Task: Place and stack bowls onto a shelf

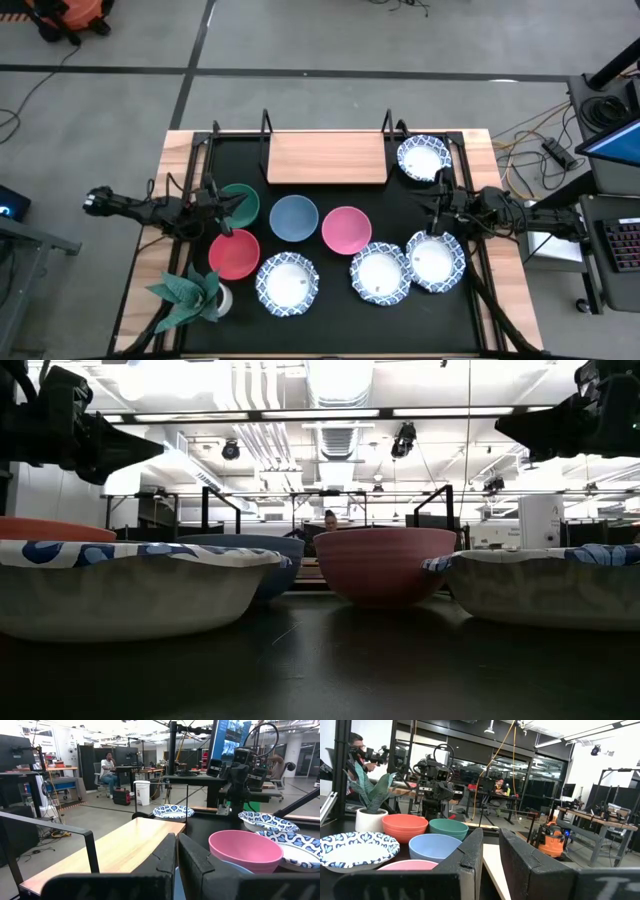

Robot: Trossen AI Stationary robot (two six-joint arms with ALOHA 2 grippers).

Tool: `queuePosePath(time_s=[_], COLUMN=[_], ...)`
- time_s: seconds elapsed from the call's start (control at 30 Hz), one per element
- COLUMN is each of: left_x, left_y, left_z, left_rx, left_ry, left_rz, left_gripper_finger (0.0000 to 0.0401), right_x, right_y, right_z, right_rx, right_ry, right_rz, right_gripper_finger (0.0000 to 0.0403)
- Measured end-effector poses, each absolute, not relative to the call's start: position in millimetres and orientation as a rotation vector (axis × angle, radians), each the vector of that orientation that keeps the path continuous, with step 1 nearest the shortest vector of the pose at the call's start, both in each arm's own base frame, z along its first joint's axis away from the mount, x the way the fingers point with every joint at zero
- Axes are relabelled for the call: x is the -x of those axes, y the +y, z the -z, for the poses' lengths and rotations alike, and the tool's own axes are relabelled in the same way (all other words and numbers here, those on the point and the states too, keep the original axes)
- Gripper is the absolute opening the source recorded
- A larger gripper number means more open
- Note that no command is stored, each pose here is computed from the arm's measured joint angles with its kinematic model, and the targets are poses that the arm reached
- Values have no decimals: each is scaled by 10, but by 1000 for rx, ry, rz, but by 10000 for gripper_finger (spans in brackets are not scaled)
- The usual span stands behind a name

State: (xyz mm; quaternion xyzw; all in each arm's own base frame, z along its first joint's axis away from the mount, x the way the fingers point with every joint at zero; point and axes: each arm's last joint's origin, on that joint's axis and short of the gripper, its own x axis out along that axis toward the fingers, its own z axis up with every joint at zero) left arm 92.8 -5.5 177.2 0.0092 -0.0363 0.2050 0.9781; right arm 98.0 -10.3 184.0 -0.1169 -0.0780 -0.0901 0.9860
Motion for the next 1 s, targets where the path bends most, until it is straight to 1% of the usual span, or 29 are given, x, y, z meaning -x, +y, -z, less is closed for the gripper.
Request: queuePosePath(time_s=[0.57,0.73,0.87,1.0], left_x=[-928,-928,-926,-920], left_y=[-55,-54,-54,-52], left_z=[-1772,-1772,-1791,-1836], left_rx=[-19,-19,20,214], left_ry=[-73,-74,-99,-179], left_rz=[-413,-413,-412,-399], left_gripper_finger=[0,0,0,0], right_x=[-979,-973,-965,-977], right_y=[-103,-102,-100,-102], right_z=[-1847,-1878,-1936,-2042], right_rx=[225,-98,-164,-180], right_ry=[-165,-225,-289,-289], right_rz=[181,149,132,134], right_gripper_finger=[54,54,54,54])
